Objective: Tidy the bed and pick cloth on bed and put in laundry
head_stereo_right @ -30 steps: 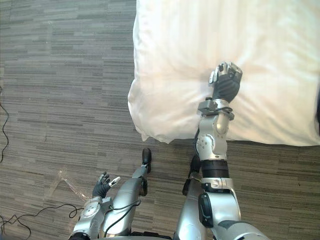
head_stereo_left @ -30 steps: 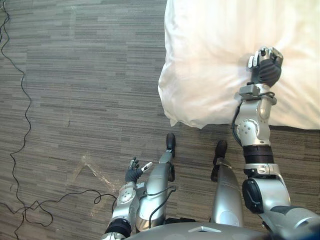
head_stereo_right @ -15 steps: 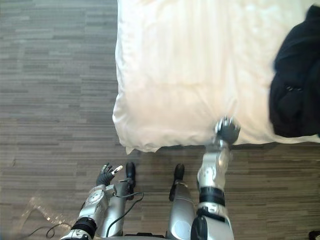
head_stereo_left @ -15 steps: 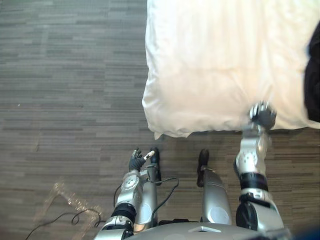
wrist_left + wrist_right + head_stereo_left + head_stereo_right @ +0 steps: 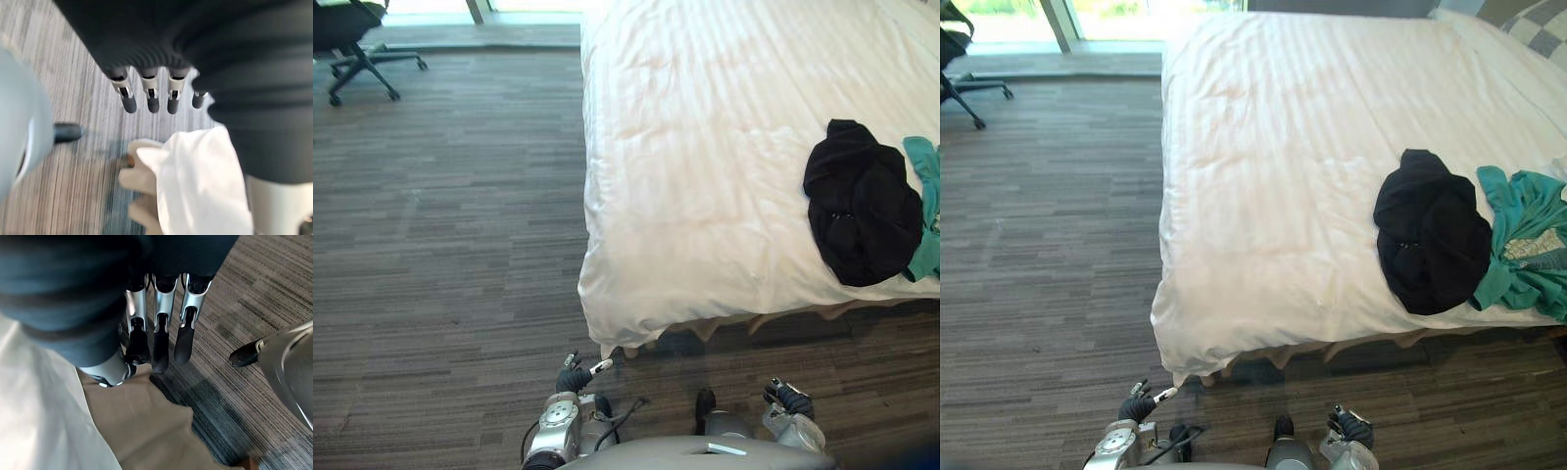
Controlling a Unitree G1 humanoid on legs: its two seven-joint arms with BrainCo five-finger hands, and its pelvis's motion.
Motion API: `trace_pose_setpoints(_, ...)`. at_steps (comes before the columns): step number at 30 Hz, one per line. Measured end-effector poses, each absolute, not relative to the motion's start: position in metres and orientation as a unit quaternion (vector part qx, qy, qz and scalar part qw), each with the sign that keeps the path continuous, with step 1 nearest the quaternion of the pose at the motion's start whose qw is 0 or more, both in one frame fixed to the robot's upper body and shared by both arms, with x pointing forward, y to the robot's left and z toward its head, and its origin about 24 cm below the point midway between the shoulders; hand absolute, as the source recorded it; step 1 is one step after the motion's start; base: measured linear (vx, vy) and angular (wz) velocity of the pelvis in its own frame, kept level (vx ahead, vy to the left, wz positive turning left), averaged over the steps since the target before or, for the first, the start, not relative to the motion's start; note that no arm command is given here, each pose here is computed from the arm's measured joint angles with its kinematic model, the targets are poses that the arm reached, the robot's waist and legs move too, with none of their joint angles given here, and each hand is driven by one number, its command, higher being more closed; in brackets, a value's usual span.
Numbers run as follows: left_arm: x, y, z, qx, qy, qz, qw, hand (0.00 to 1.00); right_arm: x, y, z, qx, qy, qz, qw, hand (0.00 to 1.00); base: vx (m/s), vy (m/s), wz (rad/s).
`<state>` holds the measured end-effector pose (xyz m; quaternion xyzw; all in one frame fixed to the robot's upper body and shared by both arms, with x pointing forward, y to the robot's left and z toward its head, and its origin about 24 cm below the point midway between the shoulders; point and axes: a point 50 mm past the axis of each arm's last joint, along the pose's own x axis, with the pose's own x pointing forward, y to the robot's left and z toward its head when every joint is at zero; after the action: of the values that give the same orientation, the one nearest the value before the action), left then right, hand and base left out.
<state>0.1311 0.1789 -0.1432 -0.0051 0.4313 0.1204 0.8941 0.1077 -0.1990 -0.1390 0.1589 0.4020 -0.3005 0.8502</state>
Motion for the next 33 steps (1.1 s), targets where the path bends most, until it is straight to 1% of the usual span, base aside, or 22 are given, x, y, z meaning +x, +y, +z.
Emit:
trace_pose_setpoints(11,0.127,0.181,-0.146,-0.012,0.440,0.130,0.888,0.00,0.117,-0.193,-0.137,0.168,0.390,-0.298,0.855,0.00,0.00,-0.072,-0.33)
trace_pose_setpoints(20,0.125,0.179,-0.147,-0.019,0.445,0.132,0.885,0.00,0.112,-0.191,-0.141,0.167,0.405,-0.293,0.850,0.00,0.09,-0.027,-0.32)
trace_pose_setpoints(24,0.125,0.181,-0.147,-0.032,0.444,0.143,0.884,0.00,0.118,-0.191,-0.139,0.152,0.402,-0.277,0.859,0.00,0.02,0.039,-0.59)
trace_pose_setpoints(27,0.122,0.182,-0.148,-0.043,0.444,0.158,0.881,0.00,0.128,-0.192,-0.136,0.100,0.399,-0.239,0.880,0.00,-0.02,0.060,-1.11)
trace_pose_setpoints(29,0.117,0.181,-0.149,-0.059,0.447,0.180,0.874,0.00,0.143,-0.196,-0.129,0.069,0.382,-0.220,0.895,0.00,-0.05,0.107,-1.37)
trace_pose_setpoints(33,0.116,0.188,-0.148,-0.066,0.441,0.205,0.871,0.00,0.153,-0.189,-0.123,0.064,0.366,-0.199,0.907,0.00,-0.13,0.110,-0.84)
